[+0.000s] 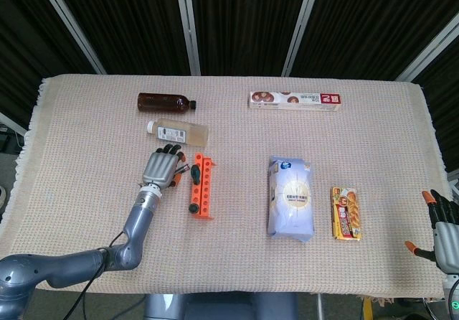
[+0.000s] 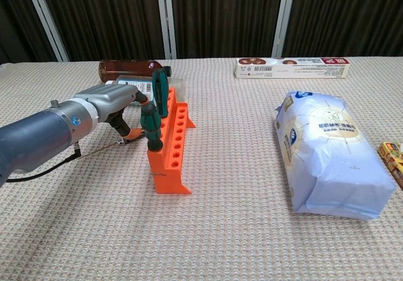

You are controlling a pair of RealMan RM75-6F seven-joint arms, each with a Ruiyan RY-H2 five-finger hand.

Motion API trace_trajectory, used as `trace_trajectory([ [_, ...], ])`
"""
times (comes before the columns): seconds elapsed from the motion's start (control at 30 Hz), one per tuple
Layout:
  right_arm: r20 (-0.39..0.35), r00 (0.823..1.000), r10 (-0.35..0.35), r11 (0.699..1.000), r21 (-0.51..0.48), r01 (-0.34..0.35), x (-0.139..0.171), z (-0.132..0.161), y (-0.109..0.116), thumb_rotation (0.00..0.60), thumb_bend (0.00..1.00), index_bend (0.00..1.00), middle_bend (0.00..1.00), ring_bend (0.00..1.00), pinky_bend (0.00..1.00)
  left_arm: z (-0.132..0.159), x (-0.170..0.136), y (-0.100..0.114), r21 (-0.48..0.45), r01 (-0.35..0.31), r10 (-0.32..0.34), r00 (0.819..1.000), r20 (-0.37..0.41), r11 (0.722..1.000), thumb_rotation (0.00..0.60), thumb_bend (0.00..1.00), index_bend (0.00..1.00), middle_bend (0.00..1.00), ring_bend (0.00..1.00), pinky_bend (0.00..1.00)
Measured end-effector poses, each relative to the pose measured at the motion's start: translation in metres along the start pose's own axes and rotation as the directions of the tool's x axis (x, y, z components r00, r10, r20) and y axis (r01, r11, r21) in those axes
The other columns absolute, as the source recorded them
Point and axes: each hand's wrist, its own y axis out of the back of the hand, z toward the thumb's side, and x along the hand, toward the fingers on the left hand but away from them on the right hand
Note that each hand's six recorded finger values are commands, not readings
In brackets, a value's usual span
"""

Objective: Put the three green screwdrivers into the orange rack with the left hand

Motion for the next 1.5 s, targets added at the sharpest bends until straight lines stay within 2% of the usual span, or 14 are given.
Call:
trace_trajectory([
  [0.27, 0.005, 1.0, 0.001, 1.0, -0.005, -0.001, 0.0, -0.003, 0.0, 0.6, 0.0, 0.0, 0.0, 0.0, 0.0, 0.006, -0.004, -0.008, 0.058, 0.049, -0.049, 0.999, 0.002, 0.997, 0.6, 0.4, 0.3, 0.14, 0.09, 0.22],
  [0.47, 0.006, 1.0, 0.001, 1.0, -0.008, -0.001, 0.0, -0.004, 0.0, 0.6, 0.0, 0.0, 0.0, 0.0, 0.0, 0.011, -0.013, -0.009, 0.069, 0.062, -0.064, 0.997, 0.029, 0.996, 0.6, 0.39, 0.34, 0.23, 0.2, 0.22],
  [0.63, 0.006, 1.0, 0.0, 1.0, -0.01, 0.0, 0.0, -0.005, -0.001, 0.6, 0.0, 0.0, 0.0, 0.0, 0.0, 0.009, -0.023, -0.011, 0.077, 0.073, -0.077, 0.996, 0.053, 0.994, 0.6, 0.4, 0.36, 0.25, 0.21, 0.22],
  [0.77, 0.005, 1.0, -0.002, 1.0, -0.011, 0.002, -0.001, -0.005, 0.0, 0.6, 0.0, 0.0, 0.0, 0.0, 0.0, 0.007, -0.032, -0.012, 0.088, 0.078, -0.084, 0.994, 0.073, 0.993, 0.6, 0.39, 0.36, 0.23, 0.18, 0.22],
  [1.03, 0.001, 1.0, -0.004, 1.0, -0.013, 0.004, -0.001, -0.004, 0.0, 0.6, 0.0, 0.0, 0.0, 0.0, 0.0, -0.004, -0.037, -0.006, 0.087, 0.048, -0.054, 0.996, 0.07, 0.995, 0.6, 0.39, 0.33, 0.13, 0.03, 0.19],
  [1.2, 0.009, 1.0, -0.006, 1.0, -0.014, 0.006, 0.001, -0.006, 0.0, 0.6, 0.0, 0.0, 0.0, 0.0, 0.0, -0.004, -0.027, -0.008, 0.115, 0.03, -0.035, 0.998, 0.046, 0.993, 0.6, 0.39, 0.35, 0.12, 0.02, 0.19],
  [1.37, 0.01, 1.0, -0.008, 1.0, -0.012, 0.008, 0.002, -0.006, 0.001, 0.6, 0.0, 0.0, 0.0, 0.0, 0.0, 0.004, -0.02, -0.01, 0.12, 0.015, -0.02, 0.999, 0.04, 0.993, 0.6, 0.41, 0.38, 0.12, 0.02, 0.19],
  [1.5, 0.014, 1.0, -0.008, 1.0, -0.013, 0.008, 0.003, -0.007, 0.001, 0.6, 0.0, 0.0, 0.0, 0.0, 0.0, 0.014, -0.017, -0.009, 0.16, -0.003, -0.004, 0.999, 0.045, 0.987, 0.6, 0.41, 0.41, 0.11, 0.02, 0.19],
])
